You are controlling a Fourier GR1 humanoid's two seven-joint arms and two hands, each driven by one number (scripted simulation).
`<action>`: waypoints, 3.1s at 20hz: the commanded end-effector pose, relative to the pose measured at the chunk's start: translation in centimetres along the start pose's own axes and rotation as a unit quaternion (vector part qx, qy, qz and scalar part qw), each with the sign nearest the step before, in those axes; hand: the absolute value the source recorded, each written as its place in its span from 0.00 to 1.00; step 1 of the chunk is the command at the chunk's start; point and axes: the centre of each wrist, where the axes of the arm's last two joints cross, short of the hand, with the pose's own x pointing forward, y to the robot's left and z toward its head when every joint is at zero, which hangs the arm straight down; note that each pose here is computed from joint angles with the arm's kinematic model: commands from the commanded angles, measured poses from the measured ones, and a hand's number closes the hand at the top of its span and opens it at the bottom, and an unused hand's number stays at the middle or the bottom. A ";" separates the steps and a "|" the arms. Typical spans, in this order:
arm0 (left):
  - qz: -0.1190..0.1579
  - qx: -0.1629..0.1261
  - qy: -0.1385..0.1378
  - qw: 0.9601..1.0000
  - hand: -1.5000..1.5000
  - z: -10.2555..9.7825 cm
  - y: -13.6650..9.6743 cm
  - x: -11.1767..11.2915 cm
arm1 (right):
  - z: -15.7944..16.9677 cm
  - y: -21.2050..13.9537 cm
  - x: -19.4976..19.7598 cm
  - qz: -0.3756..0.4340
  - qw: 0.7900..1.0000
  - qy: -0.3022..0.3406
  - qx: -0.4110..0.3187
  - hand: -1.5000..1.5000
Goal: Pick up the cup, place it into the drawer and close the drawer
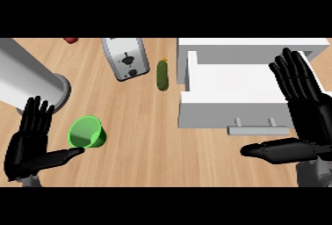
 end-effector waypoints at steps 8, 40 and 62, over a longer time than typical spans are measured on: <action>-0.016 0.040 0.038 0.998 0.00 1.4 4.5 -7.0 | -1.8 1.1 -1.5 0.010 1.000 -0.009 -0.002 0.00; -0.003 0.005 0.007 1.000 0.00 0.2 3.3 -14.4 | -1.1 -1.2 0.3 0.010 1.000 -0.001 0.010 0.00; 0.019 0.021 -0.162 0.986 1.00 -3.3 -3.1 -13.9 | -1.8 -2.9 1.7 0.003 1.000 -0.005 0.001 0.00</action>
